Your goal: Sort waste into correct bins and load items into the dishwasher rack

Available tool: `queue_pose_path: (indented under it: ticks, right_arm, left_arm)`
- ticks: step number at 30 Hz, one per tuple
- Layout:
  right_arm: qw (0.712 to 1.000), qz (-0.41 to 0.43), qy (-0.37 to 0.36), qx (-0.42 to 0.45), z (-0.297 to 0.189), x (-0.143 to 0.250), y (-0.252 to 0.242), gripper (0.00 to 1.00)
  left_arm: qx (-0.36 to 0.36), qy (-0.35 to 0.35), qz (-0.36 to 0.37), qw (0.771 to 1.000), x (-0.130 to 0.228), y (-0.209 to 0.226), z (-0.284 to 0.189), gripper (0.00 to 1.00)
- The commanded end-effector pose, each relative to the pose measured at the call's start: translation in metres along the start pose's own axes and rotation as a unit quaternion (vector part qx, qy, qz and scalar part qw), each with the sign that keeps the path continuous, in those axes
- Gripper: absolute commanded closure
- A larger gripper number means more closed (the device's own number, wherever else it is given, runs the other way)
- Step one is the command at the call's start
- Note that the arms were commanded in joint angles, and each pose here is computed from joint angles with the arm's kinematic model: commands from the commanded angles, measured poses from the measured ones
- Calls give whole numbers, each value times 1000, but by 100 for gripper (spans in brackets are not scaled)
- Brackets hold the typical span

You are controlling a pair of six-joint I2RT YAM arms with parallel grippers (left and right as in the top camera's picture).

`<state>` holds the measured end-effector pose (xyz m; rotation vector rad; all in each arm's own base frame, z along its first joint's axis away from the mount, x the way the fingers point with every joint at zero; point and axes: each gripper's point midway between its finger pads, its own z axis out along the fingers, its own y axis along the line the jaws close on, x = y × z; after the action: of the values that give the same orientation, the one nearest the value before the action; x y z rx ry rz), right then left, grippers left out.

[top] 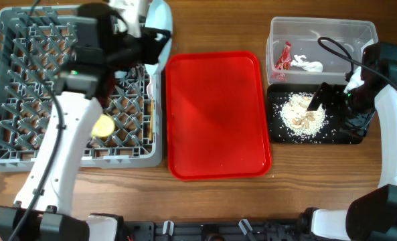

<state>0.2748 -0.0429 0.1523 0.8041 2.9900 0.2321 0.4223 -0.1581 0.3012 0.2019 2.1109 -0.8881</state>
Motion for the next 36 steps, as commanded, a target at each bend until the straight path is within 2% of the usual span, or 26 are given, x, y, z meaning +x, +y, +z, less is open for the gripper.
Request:
queue_pose_path:
  ticks: [1,12,13,14,15,16,20,25,26,30,31,33,36]
  right_arm:
    - [1000,-12,-6,-6,-4,-2,3,0]
    - [1000,-12,-6,-6,-4,-2,3,0]
    - [1000,-16,-6,-6,-4,-2,3,0]
    - [1000,-20,-6,-6,-4,-2,3,0]
    - [1000,-22,-6,-6,-4,-2,3,0]
    - [1000,-23,-6,-6,-4,-2,3,0]
    - [1000,-24,-7,-6,-4,-3,3,0]
    - [998,-65,-16,-11,-3,-4,14,0]
    - [996,-82,-20,-22,-2,-5,24,0]
    - [980,-161,-77,-86,-3,-17,88,0]
    - [969,-195,-109,-102,-5,-23,113,0]
    - [952,-236,-151,-125,-10,-28,147,0]
    - [944,-260,-152,-134,-10,-18,164,0]
  left_arm:
    - [60,23,-50,997,4,11,0,96]
    - [36,65,-122,990,31,81,32,96]
    - [25,65,-130,989,33,90,31,68]
    - [16,65,-134,989,33,95,30,33]
    - [4,64,-138,988,34,101,29,10]
    - [-4,63,-141,988,34,104,26,0]
    - [-47,62,-157,985,35,116,10,0]
    - [-181,52,-151,971,38,134,-28,0]
    - [-221,56,-153,962,43,142,-39,0]
    - [-372,98,-204,900,82,175,-80,0]
    - [-393,115,-215,887,93,177,-88,0]
    - [-403,133,-220,878,103,177,-93,0]
    - [-412,173,-235,863,123,172,-103,0]
